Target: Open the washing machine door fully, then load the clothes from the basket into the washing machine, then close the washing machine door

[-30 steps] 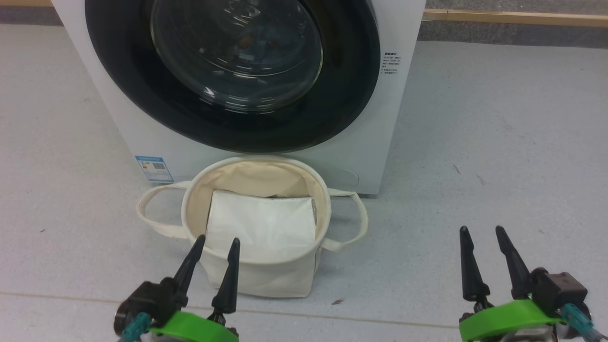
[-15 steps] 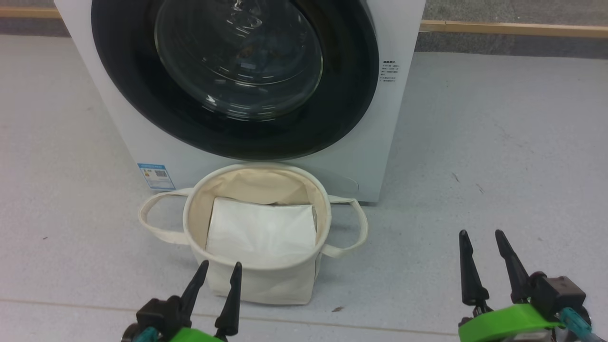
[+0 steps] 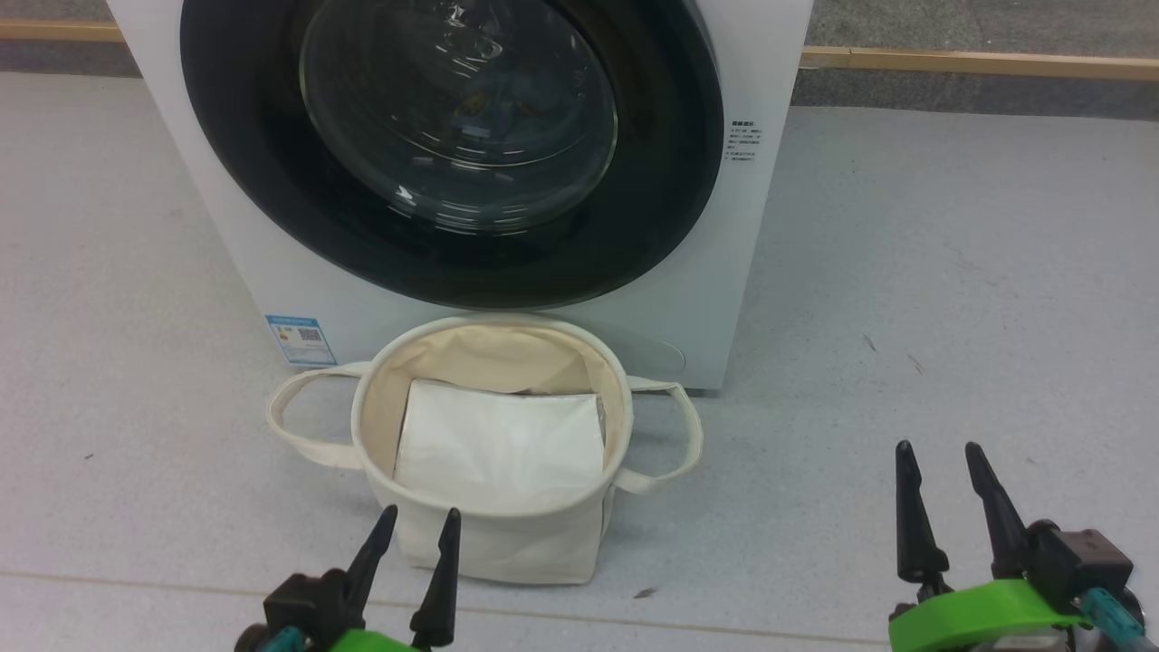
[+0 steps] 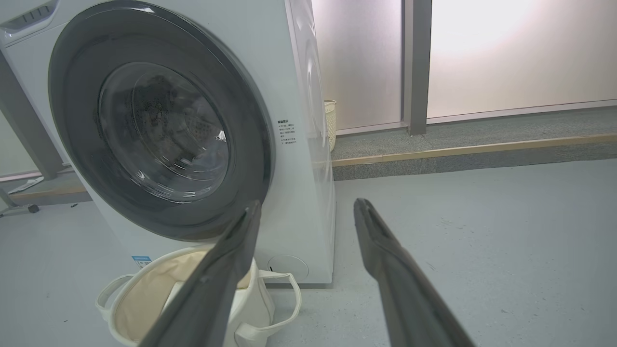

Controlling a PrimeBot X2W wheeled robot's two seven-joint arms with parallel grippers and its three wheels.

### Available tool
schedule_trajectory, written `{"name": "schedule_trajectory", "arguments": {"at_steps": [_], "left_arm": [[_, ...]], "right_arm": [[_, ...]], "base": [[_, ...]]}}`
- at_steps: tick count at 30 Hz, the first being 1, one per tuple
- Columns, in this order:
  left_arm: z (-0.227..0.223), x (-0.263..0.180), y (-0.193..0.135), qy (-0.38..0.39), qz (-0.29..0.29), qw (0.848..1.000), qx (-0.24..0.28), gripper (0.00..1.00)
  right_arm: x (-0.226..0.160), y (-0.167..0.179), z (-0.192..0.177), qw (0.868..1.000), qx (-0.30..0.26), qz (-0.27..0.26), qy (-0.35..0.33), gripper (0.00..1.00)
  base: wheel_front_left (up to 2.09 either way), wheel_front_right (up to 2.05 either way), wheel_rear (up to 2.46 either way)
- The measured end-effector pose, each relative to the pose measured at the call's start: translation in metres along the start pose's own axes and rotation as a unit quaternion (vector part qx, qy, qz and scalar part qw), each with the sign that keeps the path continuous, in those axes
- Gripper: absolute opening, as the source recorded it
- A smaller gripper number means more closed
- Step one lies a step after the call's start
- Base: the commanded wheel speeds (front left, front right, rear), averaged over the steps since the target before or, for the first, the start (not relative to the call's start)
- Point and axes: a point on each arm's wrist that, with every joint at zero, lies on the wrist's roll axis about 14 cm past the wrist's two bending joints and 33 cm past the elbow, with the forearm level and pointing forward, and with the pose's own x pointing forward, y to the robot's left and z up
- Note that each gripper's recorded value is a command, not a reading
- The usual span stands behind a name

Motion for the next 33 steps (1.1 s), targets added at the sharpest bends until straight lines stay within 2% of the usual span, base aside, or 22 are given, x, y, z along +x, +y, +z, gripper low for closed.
{"name": "schedule_trajectory", "arguments": {"at_steps": [33], "left_arm": [[-0.0029, -0.0026, 0.0056, 0.005, 0.010, 1.000, 0.000, 1.00]], "right_arm": [[0.0012, 0.0060, -0.0057, 1.000, -0.003, 0.010, 0.009, 1.00]], "base": [[0.00, 0.00, 0.00]]}}
